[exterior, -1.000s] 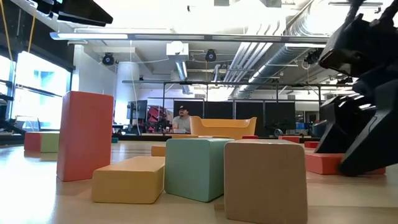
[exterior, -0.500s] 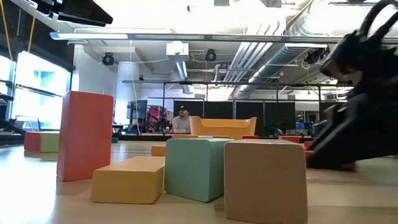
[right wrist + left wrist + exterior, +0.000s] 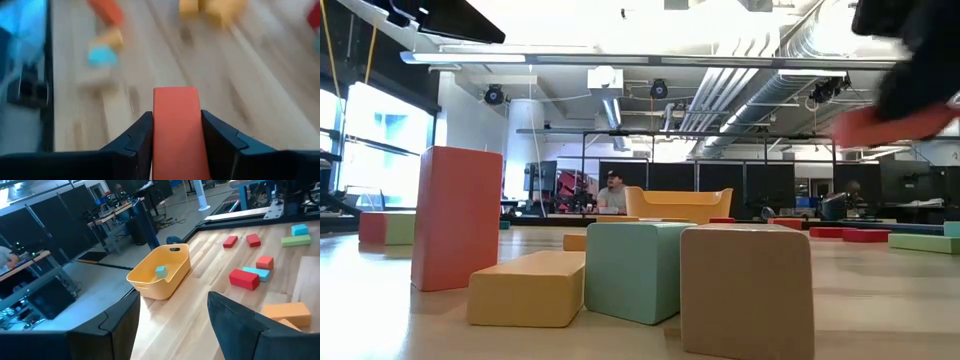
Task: Sort blocks by size
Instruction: Put the thin orange block into the green bin
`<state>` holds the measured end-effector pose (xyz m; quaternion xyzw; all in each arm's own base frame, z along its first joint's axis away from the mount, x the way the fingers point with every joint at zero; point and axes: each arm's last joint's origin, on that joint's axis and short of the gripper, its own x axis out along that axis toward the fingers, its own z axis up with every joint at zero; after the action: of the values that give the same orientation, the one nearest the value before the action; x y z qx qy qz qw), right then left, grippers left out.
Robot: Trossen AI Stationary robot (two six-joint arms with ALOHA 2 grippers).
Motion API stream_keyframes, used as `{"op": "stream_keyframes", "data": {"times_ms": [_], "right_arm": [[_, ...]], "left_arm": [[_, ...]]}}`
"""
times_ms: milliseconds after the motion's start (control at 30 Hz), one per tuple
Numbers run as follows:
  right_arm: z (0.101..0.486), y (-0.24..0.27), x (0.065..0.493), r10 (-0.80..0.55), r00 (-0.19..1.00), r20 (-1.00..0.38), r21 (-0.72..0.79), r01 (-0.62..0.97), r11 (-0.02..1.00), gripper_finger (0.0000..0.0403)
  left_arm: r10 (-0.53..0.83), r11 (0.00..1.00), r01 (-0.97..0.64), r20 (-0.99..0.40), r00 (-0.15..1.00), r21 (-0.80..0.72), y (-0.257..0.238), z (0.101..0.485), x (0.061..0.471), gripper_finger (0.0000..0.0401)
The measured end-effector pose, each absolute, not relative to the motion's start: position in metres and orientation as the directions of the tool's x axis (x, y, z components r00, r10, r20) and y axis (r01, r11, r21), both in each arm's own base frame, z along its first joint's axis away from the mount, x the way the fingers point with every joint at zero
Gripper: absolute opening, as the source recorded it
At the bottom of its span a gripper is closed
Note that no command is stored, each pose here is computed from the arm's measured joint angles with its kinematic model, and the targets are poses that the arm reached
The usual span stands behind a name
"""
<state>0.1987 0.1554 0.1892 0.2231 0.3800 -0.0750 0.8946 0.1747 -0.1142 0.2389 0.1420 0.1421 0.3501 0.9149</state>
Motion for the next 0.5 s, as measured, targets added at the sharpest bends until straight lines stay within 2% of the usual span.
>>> {"op": "stream_keyframes", "data": {"times_ms": [100,267,367,500], "right_arm": [[0.216,0.160,0.179,0.005,0.554,-0.832,0.286,0.422,0.860,0.0129],[0.246,0.155,0.151,-0.129,0.252,-0.959,0.068,0.647,0.760,0.0129],[0.241,0.154,0.145,-0.076,0.136,-0.988,0.043,0.709,0.704,0.0129],[0.209,0.156,0.142,0.037,0.065,-0.997,0.074,0.738,0.671,0.0131]], "left_arm": [[0.686,0.707,-0.598,-0.161,0.710,0.377,-0.113,0.239,0.175,0.0217],[0.696,0.697,-0.602,-0.164,0.699,0.390,-0.110,0.239,0.177,0.0217],[0.694,0.702,-0.601,-0.176,0.698,0.382,-0.109,0.238,0.178,0.0217],[0.684,0.713,-0.591,-0.192,0.704,0.377,-0.110,0.238,0.178,0.0217]]}}
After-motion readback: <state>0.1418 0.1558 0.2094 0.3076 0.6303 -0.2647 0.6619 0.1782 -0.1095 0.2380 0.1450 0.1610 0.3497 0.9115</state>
